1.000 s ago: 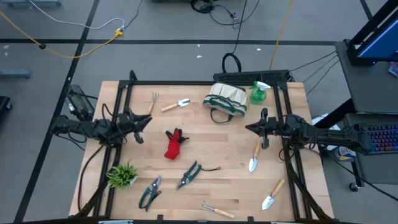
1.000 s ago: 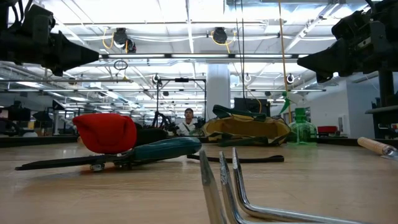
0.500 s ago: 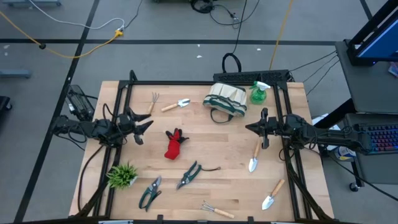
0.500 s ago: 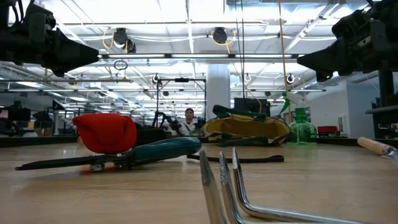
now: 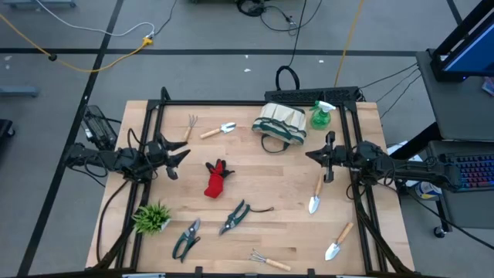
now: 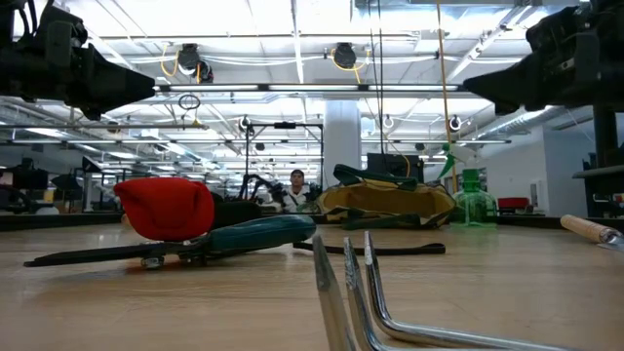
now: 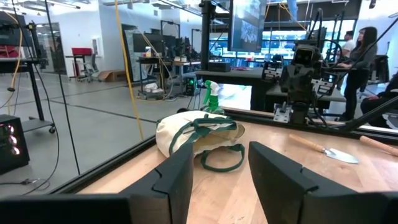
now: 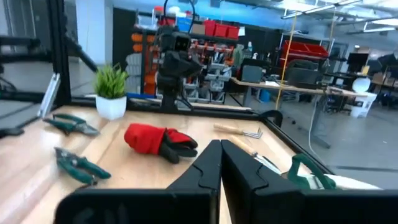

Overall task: Pick & Place Garden tools in Gardening bag
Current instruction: Prepare the gardening bag

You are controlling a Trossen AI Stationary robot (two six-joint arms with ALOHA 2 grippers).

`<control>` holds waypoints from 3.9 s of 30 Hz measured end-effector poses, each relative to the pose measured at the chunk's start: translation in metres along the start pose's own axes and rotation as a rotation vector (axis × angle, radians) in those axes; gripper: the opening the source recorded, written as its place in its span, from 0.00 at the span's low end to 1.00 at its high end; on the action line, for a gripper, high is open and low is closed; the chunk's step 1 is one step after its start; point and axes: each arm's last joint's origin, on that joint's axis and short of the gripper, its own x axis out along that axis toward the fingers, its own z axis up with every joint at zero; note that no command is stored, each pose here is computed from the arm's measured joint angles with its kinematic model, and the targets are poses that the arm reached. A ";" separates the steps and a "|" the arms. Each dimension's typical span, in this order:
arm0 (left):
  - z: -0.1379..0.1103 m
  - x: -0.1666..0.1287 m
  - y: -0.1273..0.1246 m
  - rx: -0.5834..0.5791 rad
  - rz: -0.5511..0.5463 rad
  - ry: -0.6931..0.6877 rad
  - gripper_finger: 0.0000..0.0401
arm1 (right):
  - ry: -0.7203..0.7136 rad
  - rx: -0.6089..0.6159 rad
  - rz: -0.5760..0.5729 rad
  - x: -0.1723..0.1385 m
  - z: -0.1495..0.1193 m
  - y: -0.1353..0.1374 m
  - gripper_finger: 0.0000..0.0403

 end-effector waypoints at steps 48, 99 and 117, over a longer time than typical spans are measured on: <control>0.013 -0.001 0.001 -0.021 -0.002 -0.118 0.40 | 0.279 0.064 -0.138 0.080 -0.016 -0.011 0.45; 0.048 0.049 -0.005 0.026 0.192 -0.019 0.40 | 0.702 -0.240 -0.443 0.062 -0.055 -0.034 0.45; 0.052 0.052 0.003 0.020 0.228 -0.053 0.40 | 0.770 -0.305 -0.496 0.061 -0.066 -0.051 0.31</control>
